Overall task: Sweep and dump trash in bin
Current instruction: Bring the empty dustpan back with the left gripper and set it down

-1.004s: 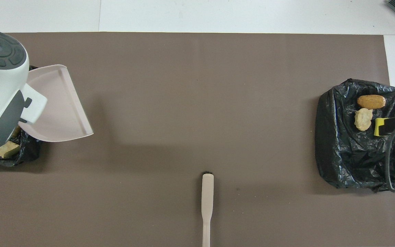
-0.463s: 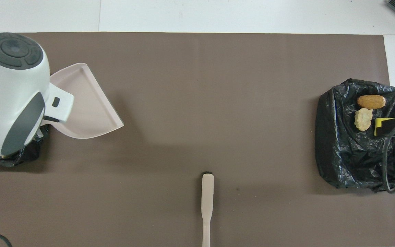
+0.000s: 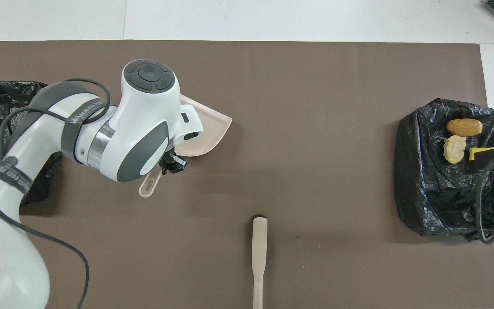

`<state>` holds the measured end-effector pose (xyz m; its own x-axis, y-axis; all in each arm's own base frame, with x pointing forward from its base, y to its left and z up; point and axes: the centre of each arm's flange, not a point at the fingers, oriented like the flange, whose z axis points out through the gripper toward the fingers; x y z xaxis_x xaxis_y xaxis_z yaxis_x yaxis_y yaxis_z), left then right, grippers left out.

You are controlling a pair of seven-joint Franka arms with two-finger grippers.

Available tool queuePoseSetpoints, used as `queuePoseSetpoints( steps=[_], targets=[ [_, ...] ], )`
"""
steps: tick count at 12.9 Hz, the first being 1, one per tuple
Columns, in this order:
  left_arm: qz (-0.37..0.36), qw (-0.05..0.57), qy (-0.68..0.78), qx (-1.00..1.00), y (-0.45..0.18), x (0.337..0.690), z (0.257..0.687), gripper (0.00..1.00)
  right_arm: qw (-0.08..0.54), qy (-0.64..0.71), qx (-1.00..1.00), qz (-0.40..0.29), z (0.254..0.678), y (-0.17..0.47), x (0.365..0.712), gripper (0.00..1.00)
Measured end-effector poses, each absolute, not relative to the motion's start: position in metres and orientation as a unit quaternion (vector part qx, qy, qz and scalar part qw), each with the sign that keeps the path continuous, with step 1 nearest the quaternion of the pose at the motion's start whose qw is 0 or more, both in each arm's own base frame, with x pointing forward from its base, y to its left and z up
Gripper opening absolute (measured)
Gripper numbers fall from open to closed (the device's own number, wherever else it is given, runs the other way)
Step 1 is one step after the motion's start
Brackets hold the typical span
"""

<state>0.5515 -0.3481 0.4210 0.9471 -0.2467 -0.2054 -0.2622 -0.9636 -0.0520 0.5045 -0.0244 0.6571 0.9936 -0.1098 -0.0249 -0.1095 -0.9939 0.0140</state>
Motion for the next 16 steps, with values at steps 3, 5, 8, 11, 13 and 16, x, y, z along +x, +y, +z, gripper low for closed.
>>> queuePoseSetpoints(
  steps=[3,5,8,11,13,16],
  targets=[
    [0.082,0.000,0.068,-0.994,-0.392,0.559,0.417,0.32,0.006,-0.055,0.998,-0.013,0.657,-0.024,0.505,1.00],
    [0.074,-0.030,0.039,-0.996,-0.427,0.566,0.399,0.32,0.006,-0.055,0.998,-0.013,0.657,-0.024,0.505,1.00],
    [0.074,-0.054,0.029,-0.995,-0.452,0.571,0.370,0.32,0.006,-0.055,0.998,-0.013,0.657,-0.024,0.505,1.00],
    [0.079,-0.057,0.027,-0.995,-0.454,0.574,0.358,0.32,0.006,-0.055,0.998,-0.013,0.657,-0.024,0.505,1.00],
    [0.079,-0.057,0.027,-0.995,-0.454,0.573,0.358,0.32,0.006,-0.055,0.998,-0.013,0.657,-0.024,0.505,1.00],
    [0.080,-0.057,0.029,-0.995,-0.456,0.572,0.358,0.64,0.006,-0.055,0.998,-0.013,0.657,-0.024,0.505,1.00]
  ],
)
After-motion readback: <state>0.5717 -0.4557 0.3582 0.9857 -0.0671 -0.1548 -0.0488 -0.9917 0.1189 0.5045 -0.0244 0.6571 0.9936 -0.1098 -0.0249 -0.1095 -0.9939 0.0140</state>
